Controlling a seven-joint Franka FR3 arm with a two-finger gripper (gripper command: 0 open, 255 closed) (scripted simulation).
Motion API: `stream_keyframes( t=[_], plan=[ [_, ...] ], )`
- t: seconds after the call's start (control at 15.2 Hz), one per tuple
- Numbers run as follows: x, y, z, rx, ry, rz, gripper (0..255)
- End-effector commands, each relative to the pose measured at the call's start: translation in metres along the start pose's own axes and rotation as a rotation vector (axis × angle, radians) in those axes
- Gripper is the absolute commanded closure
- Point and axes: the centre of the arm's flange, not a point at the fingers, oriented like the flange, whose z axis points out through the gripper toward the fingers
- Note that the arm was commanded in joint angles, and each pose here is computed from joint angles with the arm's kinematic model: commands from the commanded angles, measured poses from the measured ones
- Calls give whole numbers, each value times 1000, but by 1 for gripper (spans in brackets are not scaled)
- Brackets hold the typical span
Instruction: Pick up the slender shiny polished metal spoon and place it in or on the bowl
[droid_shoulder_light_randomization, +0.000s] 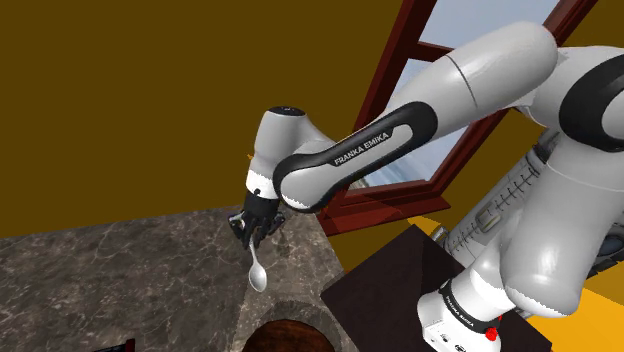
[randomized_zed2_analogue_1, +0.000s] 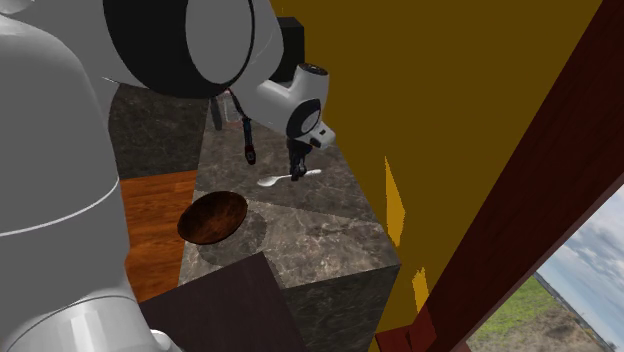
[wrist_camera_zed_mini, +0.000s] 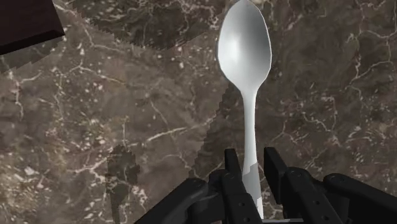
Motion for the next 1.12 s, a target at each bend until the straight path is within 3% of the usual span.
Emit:
stream_keyframes(
  t=[0.0, 1.06],
  plan=[
    [-25, 4, 4, 0, 1, 1, 255],
    [-234, 25, 24, 0, 1, 1, 255]
  ],
)
